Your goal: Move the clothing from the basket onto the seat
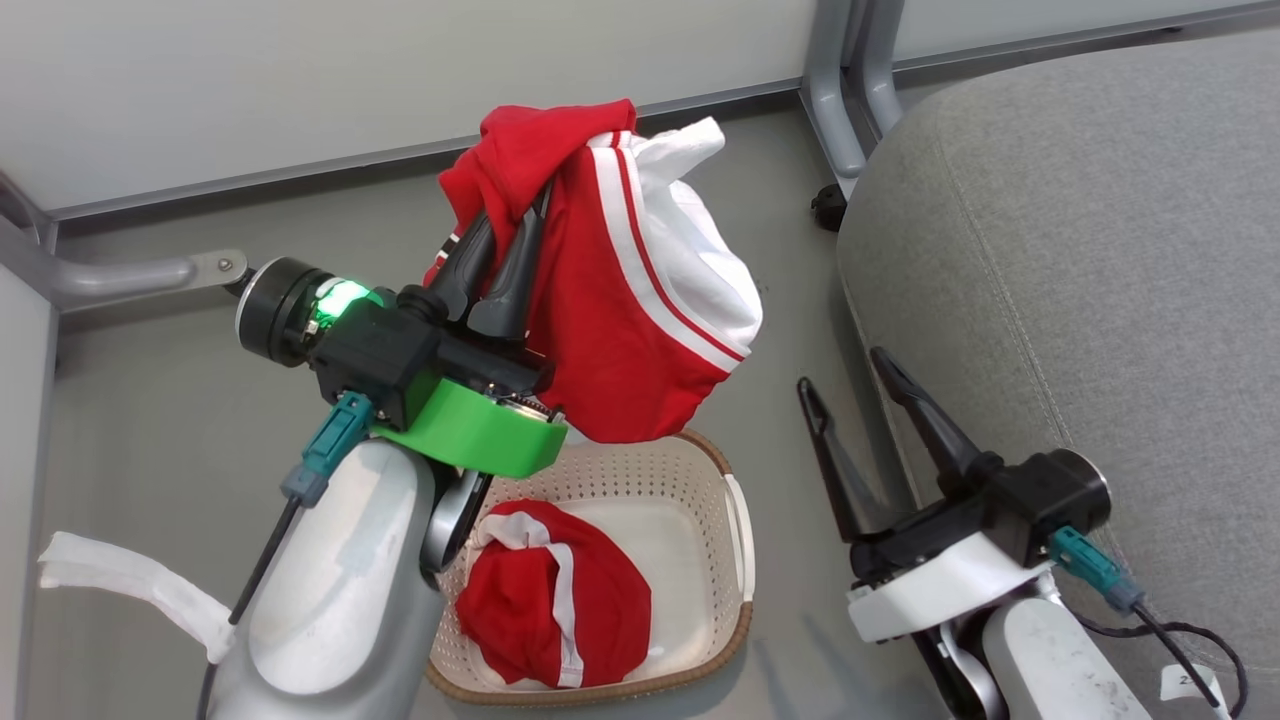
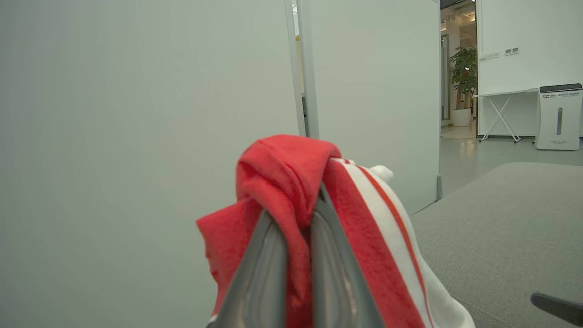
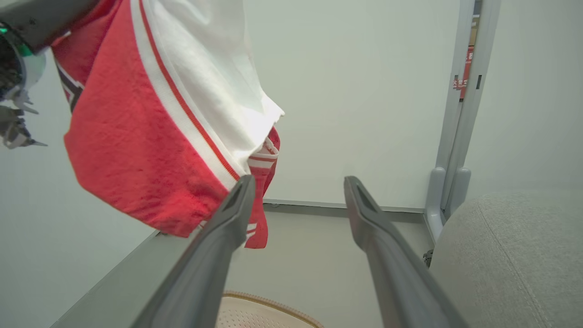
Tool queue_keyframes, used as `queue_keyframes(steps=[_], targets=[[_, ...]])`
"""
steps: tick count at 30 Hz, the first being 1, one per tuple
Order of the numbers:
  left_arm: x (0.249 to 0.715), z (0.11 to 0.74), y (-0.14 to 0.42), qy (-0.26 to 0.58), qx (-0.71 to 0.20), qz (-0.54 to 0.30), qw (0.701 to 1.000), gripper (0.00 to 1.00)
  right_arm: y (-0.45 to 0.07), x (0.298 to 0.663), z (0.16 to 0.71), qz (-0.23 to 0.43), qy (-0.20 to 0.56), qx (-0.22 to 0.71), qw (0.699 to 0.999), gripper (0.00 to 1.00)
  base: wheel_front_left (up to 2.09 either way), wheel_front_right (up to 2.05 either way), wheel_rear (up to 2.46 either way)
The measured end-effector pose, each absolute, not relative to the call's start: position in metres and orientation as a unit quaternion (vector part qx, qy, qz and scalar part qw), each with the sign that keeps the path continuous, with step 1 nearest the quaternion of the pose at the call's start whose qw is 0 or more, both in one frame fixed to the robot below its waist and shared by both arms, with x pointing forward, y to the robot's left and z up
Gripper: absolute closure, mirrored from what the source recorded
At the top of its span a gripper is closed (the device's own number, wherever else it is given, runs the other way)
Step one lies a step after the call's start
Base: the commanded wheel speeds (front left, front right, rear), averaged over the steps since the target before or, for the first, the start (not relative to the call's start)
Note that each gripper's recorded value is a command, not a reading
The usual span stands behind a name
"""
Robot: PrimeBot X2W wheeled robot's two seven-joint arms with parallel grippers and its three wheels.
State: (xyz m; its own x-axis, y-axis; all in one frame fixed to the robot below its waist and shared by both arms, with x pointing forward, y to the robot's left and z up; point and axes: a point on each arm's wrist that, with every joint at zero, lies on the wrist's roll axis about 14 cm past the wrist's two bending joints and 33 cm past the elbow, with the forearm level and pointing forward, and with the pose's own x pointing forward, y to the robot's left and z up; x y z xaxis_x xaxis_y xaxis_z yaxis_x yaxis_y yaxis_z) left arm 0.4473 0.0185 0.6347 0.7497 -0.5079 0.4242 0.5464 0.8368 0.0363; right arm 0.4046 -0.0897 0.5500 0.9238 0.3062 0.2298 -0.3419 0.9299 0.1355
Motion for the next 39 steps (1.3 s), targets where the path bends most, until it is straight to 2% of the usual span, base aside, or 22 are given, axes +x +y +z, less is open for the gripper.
queue_keyframes(steps=[15, 27, 39], targets=[[0.434, 0.651, 0.007, -0.237, -0.043, -0.302, 0.922, 1.00, -0.041, 0.400, 0.548, 0.236, -0.085, 0.141, 0.958, 0.00, 0.00, 0.00, 0.00], [0.420, 0.647, -0.002, -0.230, -0.047, -0.319, 0.918, 1.00, -0.009, 0.397, 0.568, 0.284, -0.098, 0.187, 0.935, 0.00, 0.00, 0.00, 0.00], [0.411, 0.640, -0.009, -0.217, -0.051, -0.332, 0.917, 1.00, 0.007, 0.390, 0.573, 0.320, -0.100, 0.182, 0.924, 0.00, 0.00, 0.00, 0.00]])
